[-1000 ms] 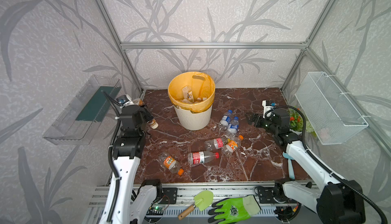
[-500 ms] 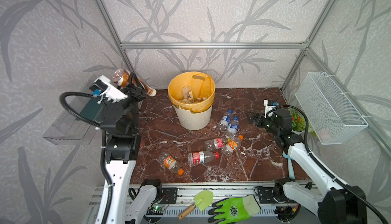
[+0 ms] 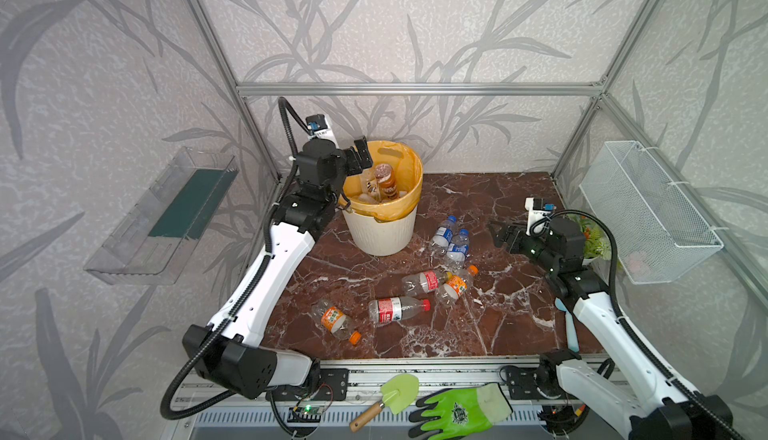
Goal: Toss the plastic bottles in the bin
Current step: 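Carry the coffee bottle over the bin and open the left gripper, then lower the left gripper to the orange-labelled bottle near the robot, then close the left gripper on the orange-labelled bottle and lift it, then carry the orange-labelled bottle over the bin and open the left gripper, then withdraw the left gripper while the right reaches toward the blue-labelled bottles, then close the right gripper on a blue-labelled Pepsi bottle and lift it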
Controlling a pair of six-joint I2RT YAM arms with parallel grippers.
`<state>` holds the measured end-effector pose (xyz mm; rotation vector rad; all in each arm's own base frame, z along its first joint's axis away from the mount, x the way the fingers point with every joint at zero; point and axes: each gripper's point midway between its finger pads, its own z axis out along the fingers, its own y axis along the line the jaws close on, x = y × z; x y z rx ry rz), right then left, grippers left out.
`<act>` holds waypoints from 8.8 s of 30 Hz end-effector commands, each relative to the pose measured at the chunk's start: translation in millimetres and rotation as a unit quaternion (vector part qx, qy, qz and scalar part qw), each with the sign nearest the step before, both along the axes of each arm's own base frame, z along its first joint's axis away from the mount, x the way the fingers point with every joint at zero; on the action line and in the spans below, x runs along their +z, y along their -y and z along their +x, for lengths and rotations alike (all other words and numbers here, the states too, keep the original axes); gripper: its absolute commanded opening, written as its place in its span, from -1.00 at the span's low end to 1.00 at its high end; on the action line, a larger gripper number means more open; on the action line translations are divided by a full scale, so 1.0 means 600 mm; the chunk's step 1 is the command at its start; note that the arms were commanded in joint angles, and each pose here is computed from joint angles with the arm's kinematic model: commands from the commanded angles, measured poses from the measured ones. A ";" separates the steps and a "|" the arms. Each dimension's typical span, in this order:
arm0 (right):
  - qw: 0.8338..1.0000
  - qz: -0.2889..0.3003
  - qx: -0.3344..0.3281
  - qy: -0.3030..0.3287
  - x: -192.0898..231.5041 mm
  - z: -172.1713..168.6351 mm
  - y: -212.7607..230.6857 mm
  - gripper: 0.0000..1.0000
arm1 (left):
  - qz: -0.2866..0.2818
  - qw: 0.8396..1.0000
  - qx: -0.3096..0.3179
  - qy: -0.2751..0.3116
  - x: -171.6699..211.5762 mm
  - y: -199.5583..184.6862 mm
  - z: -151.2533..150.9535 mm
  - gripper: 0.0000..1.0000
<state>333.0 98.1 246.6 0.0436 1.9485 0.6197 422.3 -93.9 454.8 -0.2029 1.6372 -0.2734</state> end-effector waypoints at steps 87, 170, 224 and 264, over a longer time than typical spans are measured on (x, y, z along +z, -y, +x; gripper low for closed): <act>0.994 0.020 -0.013 -0.104 -0.109 0.042 -0.008 0.83 | -0.217 0.867 0.191 -0.405 -0.662 -0.089 -0.385 0.02; 0.972 0.057 0.021 -0.227 -0.229 0.041 -0.096 0.67 | 0.134 0.989 0.052 -0.019 -0.094 -0.043 -0.201 0.98; 0.952 0.150 -0.028 -0.266 -0.308 0.119 -0.108 -0.27 | 0.113 0.973 0.174 -0.105 -0.233 -0.158 -0.286 0.99; 0.855 -0.387 0.177 -0.298 -0.357 0.068 -0.141 0.85 | 0.111 0.971 0.178 -0.115 -0.247 -0.159 -0.287 0.98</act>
